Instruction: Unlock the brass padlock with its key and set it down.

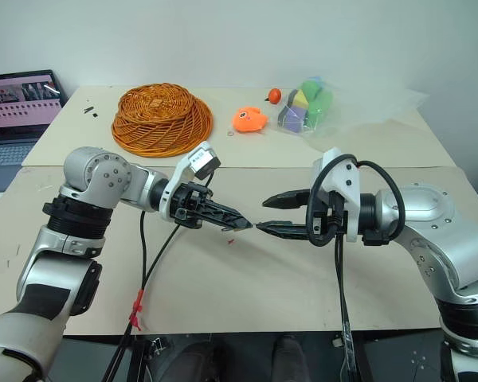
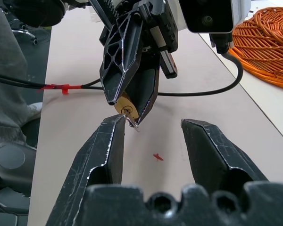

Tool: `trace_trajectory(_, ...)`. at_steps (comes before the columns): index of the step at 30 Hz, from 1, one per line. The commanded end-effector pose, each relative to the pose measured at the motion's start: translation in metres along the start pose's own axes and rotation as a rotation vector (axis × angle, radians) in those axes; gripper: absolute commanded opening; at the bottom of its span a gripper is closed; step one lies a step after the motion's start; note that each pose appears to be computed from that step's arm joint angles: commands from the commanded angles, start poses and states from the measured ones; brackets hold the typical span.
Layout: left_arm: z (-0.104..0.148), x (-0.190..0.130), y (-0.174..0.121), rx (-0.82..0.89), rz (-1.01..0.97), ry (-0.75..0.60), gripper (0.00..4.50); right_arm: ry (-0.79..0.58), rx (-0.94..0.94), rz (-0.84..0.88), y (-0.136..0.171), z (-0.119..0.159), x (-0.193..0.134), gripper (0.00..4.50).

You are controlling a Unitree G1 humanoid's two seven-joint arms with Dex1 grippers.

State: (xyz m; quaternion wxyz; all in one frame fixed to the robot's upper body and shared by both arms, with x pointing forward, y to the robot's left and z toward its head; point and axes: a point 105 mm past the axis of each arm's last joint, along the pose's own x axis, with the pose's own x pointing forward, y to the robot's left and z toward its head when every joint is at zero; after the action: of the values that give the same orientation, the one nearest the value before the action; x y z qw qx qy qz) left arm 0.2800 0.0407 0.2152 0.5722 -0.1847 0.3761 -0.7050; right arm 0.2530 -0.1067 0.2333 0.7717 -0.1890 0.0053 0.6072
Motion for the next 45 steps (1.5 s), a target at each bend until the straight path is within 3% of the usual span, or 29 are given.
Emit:
trace_trajectory(1, 0.01, 0.0, -0.014, 0.057, -0.036, -0.005, 0.86, -0.024, -0.023, 0.023, 0.007, 0.007, 0.003, 1.34)
trace_trajectory(3, 0.01, -0.001, -0.015, 0.058, -0.035, -0.006, 0.86, -0.025, -0.021, 0.025, 0.008, 0.007, 0.004, 0.52)
trace_trajectory(5, 0.01, -0.001, -0.014, 0.059, -0.032, -0.006, 0.86, -0.026, -0.02, 0.027, 0.009, 0.007, 0.005, 0.03)
trace_trajectory(17, 0.008, -0.001, -0.013, 0.121, 0.003, 0.03, 0.86, -0.016, -0.016, 0.015, 0.007, 0.006, 0.004, 0.03)
trace_trajectory(26, -0.005, 0.01, -0.01, 0.54, 0.148, 0.273, 0.86, 0.039, 0.019, 0.047, 0.005, -0.002, 0.004, 0.03)
trace_trajectory(33, 0.002, 0.01, 0.001, 0.717, 0.246, 0.308, 0.86, 0.054, 0.033, 0.05, 0.005, -0.005, 0.003, 0.03)
trace_trajectory(40, 0.032, 0.014, 0.007, 1.022, 0.394, 0.288, 0.86, 0.074, 0.041, 0.046, 0.004, -0.008, 0.002, 0.03)
trace_trajectory(45, 0.041, 0.017, 0.005, 1.117, 0.417, 0.273, 0.86, 0.077, 0.04, 0.041, 0.003, -0.008, 0.002, 0.03)
